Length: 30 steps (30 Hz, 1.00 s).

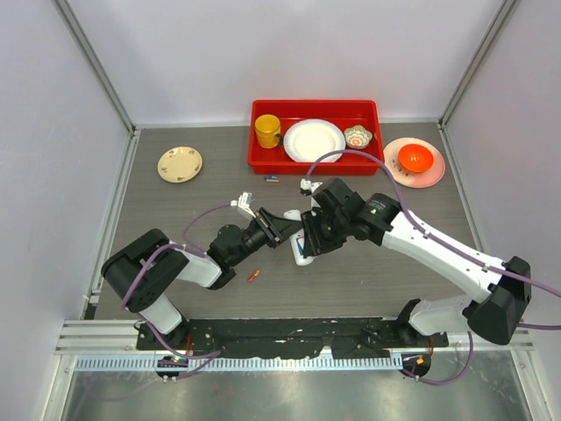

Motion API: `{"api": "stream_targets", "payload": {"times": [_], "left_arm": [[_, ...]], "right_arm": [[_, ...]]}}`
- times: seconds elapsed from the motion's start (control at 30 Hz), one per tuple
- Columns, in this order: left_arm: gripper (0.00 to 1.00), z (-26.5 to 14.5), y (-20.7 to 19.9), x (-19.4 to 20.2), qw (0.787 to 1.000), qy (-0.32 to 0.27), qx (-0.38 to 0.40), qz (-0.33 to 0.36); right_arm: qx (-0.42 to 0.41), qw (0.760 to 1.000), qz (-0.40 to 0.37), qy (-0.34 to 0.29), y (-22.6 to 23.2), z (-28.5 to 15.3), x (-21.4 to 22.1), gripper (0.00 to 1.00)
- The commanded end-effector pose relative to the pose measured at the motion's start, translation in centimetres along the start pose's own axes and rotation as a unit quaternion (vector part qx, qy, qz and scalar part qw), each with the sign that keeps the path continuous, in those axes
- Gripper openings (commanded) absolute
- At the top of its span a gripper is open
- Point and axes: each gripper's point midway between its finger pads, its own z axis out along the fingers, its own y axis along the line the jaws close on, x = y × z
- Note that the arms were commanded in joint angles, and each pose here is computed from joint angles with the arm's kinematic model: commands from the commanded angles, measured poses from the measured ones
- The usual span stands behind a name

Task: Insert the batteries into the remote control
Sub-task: Load the battery cover into the remote control.

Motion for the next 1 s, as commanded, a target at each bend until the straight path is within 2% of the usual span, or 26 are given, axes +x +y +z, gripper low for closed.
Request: {"api": "stream_targets", "payload": {"times": [0.0,0.97], "left_arm": [[0.0,-0.2,-7.2,-2.0,0.989,-0.041,0.14,0.013],[0.0,-0.3,-8.3,-1.0,0.987,-0.026,0.155,0.014]], "right_arm": [[-0.011,1.0,-0.007,-0.025,1.0,-0.3,-1.7,0.01],[0.029,0.999,0.0,-0.019,-0.3,1.3,-2.2,0.01]]}}
